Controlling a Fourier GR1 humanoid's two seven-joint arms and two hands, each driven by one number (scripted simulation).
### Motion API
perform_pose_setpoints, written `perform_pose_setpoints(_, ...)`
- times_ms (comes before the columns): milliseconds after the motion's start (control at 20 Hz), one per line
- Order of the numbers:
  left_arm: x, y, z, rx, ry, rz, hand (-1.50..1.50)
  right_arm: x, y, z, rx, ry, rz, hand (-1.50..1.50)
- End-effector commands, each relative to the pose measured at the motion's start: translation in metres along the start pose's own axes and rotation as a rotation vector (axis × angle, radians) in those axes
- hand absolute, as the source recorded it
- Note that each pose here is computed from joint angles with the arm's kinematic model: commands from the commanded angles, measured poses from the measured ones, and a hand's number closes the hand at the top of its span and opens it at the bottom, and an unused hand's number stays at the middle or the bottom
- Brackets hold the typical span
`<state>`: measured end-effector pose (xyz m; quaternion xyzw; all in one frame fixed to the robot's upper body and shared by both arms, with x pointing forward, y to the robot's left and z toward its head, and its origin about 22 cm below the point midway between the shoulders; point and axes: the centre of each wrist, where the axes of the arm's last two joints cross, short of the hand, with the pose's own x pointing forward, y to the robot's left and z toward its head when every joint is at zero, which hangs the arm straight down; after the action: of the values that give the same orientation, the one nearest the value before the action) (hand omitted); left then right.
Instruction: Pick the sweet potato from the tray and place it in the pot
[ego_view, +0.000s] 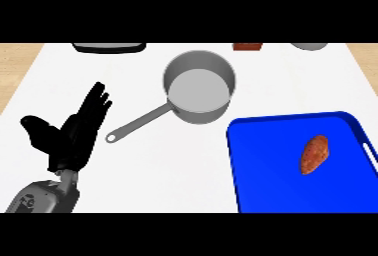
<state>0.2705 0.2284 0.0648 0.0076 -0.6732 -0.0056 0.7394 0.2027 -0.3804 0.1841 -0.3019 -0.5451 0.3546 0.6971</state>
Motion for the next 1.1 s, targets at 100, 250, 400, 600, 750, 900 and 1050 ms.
perform_pose_setpoints(100, -0.004, 0.006, 0.004, -0.004, 0.006, 0.004, 0.0, 0.002, 0.019, -0.023, 0.054, 0.082, -0.003, -1.5)
perform_pose_setpoints(250, -0.005, 0.008, 0.0, 0.0, 0.002, 0.015, 0.0, -0.002, 0.027, -0.022, 0.113, 0.136, 0.015, -1.5)
perform_pose_setpoints(400, 0.012, 0.004, 0.001, -0.008, 0.004, -0.002, 0.0, 0.0, 0.047, -0.034, 0.146, 0.178, 0.083, -1.5)
perform_pose_setpoints(600, -0.011, 0.003, 0.012, 0.005, 0.029, 0.015, 0.0, -0.01, 0.055, -0.032, 0.143, 0.207, 0.113, -1.5)
perform_pose_setpoints(750, -0.011, 0.01, 0.003, -0.002, -0.003, 0.004, 0.0, -0.001, 0.052, -0.041, 0.128, 0.217, 0.098, -1.5)
perform_pose_setpoints(900, -0.017, -0.009, 0.005, 0.014, 0.001, 0.008, 0.0, -0.003, 0.063, -0.043, 0.103, 0.193, 0.068, -1.5)
perform_pose_setpoints(1050, -0.019, -0.006, 0.001, 0.0, 0.009, 0.005, 0.0, -0.002, 0.081, -0.047, 0.082, 0.188, 0.044, -1.5)
